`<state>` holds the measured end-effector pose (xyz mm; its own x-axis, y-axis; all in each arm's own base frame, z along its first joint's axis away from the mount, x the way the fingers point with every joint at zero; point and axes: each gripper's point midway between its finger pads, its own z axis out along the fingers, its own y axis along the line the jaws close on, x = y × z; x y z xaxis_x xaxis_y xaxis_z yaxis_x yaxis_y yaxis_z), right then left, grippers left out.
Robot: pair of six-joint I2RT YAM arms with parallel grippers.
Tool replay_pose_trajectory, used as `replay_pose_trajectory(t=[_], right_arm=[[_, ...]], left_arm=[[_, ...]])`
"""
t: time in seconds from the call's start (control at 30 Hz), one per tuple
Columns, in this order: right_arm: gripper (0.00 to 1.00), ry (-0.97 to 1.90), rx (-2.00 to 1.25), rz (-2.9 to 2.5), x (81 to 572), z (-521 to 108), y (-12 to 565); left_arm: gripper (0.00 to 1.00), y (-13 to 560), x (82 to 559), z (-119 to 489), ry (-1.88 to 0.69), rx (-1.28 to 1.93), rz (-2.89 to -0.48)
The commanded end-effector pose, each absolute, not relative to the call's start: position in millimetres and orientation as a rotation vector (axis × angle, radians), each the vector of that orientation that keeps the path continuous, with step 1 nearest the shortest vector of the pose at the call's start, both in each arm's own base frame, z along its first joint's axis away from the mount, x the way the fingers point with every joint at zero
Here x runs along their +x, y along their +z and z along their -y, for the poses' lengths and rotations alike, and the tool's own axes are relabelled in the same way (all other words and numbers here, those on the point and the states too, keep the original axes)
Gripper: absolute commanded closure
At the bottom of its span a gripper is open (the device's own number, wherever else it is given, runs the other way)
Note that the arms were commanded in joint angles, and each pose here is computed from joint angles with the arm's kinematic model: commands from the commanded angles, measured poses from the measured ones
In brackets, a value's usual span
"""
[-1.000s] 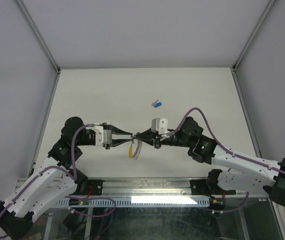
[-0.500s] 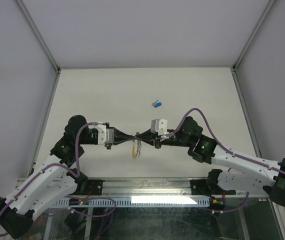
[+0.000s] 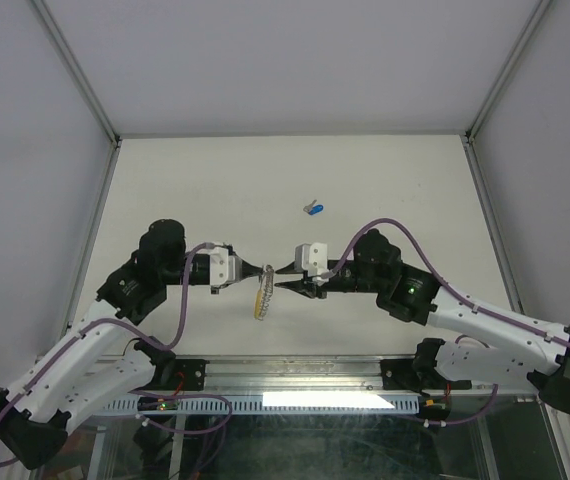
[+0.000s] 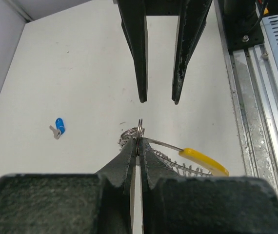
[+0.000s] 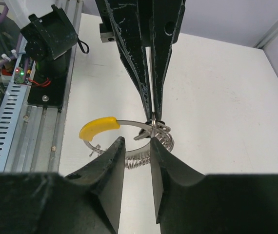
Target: Put the keys on the keyring
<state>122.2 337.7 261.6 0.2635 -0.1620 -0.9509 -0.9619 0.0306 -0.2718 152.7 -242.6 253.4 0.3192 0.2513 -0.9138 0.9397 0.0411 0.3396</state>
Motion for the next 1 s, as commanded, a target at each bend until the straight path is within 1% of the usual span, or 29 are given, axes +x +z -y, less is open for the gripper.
replay_pose_trajectory(t=[0.0, 0.23, 0.47, 0.63, 0.97], right_arm=[[0.7, 0.786, -1.383, -1.208, 139, -334, 271], [0.68, 0.808, -1.309, -1.336, 152, -345, 260], [0.66, 0.893, -1.231, -1.355, 156, -357, 258], [0.65, 0.988, -1.182, -1.342, 154, -364, 256], [0.65, 1.071, -1.228, -1.358, 144, -371, 244]], left_arm=[[1.0, 266, 165, 235, -0.629, 1.518, -1.144], [1.0, 261, 174, 230, -0.543, 1.589, -1.239], [1.0, 242, 171, 228, -0.418, 1.771, -1.341], [1.0, 245, 166, 231, -0.412, 1.805, -1.317], [1.0, 249, 165, 233, -0.418, 1.805, -1.296]])
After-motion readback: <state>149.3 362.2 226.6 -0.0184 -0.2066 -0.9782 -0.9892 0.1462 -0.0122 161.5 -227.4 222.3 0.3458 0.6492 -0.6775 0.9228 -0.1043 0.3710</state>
